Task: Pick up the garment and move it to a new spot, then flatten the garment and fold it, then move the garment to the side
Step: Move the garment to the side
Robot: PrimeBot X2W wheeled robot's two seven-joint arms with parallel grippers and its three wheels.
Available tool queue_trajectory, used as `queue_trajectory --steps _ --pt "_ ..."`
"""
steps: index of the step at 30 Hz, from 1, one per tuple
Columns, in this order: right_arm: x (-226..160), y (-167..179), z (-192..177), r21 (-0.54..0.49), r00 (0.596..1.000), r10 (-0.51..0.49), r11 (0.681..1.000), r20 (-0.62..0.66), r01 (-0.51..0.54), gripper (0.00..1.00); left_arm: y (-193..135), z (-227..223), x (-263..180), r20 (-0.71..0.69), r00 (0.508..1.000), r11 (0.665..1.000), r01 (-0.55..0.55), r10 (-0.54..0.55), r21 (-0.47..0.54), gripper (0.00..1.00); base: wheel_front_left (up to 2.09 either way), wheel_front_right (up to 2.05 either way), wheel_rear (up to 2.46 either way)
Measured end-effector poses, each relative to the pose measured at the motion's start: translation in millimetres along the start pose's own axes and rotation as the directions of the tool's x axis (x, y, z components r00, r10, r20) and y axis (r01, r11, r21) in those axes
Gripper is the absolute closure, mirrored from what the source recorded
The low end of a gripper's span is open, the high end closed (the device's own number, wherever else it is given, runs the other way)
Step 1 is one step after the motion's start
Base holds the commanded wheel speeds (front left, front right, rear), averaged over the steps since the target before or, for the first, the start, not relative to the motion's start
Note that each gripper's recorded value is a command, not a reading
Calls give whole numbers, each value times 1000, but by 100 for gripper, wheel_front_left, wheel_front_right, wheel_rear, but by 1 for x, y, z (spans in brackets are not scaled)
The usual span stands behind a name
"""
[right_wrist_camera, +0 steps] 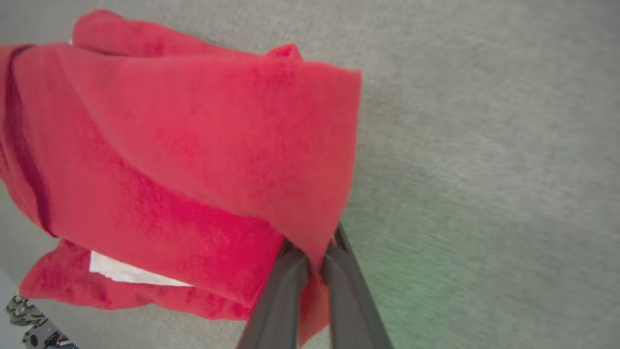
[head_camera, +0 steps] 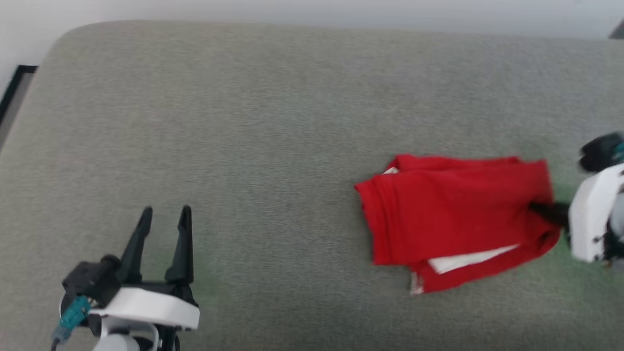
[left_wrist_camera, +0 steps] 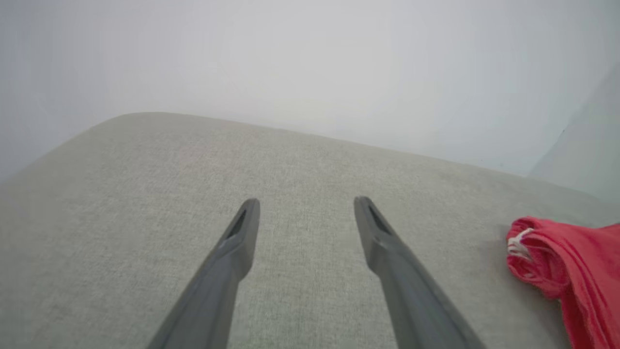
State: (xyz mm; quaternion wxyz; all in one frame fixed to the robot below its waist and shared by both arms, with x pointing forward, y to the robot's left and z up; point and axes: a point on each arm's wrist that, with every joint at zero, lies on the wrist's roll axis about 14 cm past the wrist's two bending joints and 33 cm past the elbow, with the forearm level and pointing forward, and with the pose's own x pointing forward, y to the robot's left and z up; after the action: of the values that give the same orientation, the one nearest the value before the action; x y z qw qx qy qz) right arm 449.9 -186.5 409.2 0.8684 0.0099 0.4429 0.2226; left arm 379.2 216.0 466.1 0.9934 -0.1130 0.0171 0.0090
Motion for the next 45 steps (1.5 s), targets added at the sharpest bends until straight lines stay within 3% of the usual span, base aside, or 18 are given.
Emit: queue_trajectory --steps 10,20,26,27,35,41,45 --pt "-57 -74 34 4 970 -199 980 141 201 100 -54 2 49 27 983 983 179 -180 28 0 0 0 0" --pt "-109 -147 37 14 884 -425 902 192 431 100 -133 -10 95 23 909 909 414 -416 53 0 0 0 0" --pt "-135 -188 39 42 806 -547 832 225 553 100 -181 -21 116 21 844 844 535 -536 43 0 0 0 0" --pt "-135 -188 39 42 806 -547 832 225 553 100 -181 -21 116 21 844 844 535 -536 43 0 0 0 0" --pt "-167 -248 23 72 665 -718 688 205 722 100 -236 -46 131 -5 746 746 666 -666 25 0 0 0 0" --pt "-173 -276 8 75 586 -793 602 165 795 100 -248 -55 138 -17 716 715 698 -698 21 0 0 0 0" --pt "-158 -283 1 99 569 -809 584 147 805 100 -247 -60 141 -25 714 713 700 -700 20 0 0 0 0"
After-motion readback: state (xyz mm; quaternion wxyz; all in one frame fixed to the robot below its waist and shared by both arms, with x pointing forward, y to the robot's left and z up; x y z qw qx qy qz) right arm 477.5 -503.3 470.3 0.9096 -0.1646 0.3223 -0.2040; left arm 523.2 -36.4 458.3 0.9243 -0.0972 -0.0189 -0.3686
